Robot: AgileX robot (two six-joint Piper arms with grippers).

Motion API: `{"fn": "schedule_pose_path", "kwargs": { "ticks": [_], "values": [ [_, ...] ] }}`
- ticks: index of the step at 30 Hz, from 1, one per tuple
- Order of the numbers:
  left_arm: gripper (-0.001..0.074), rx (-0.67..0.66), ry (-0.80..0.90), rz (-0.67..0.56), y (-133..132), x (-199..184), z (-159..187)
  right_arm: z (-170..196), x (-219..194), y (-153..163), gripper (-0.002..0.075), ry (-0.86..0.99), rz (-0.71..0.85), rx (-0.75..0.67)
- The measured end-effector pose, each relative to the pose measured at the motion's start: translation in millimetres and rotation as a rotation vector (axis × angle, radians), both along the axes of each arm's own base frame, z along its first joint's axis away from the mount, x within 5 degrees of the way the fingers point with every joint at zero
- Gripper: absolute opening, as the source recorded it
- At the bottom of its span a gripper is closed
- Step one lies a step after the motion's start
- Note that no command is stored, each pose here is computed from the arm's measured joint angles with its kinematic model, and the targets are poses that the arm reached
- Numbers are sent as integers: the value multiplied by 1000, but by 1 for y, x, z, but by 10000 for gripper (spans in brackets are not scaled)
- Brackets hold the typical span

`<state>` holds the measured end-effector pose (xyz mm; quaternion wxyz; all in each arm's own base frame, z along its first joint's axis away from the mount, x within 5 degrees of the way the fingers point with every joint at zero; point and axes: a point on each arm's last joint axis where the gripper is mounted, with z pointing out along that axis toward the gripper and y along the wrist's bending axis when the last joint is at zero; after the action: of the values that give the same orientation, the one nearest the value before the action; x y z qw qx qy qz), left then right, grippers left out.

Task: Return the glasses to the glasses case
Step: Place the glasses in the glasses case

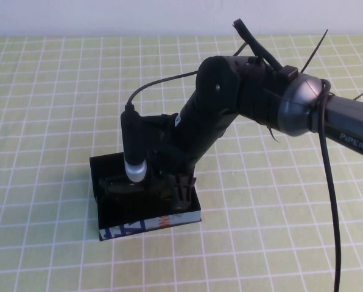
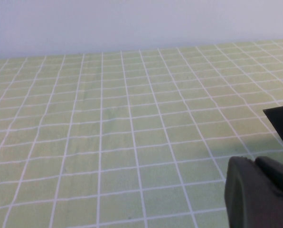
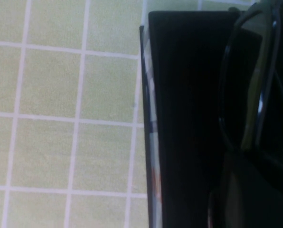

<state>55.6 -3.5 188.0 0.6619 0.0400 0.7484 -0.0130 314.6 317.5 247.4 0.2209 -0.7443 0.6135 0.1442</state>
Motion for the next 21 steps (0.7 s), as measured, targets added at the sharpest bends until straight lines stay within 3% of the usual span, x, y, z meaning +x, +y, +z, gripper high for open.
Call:
{"fn": "schedule_pose_path", "kwargs": {
  "ticks": [14,21],
  "values": [
    [-3,-4,-16,-2,0,0,2,-21,7,5,10,15,-9,-22],
    [-3,-82,-56,-2,-1,0,6,-20,7,5,144,18,-25,-16]
  ]
}}
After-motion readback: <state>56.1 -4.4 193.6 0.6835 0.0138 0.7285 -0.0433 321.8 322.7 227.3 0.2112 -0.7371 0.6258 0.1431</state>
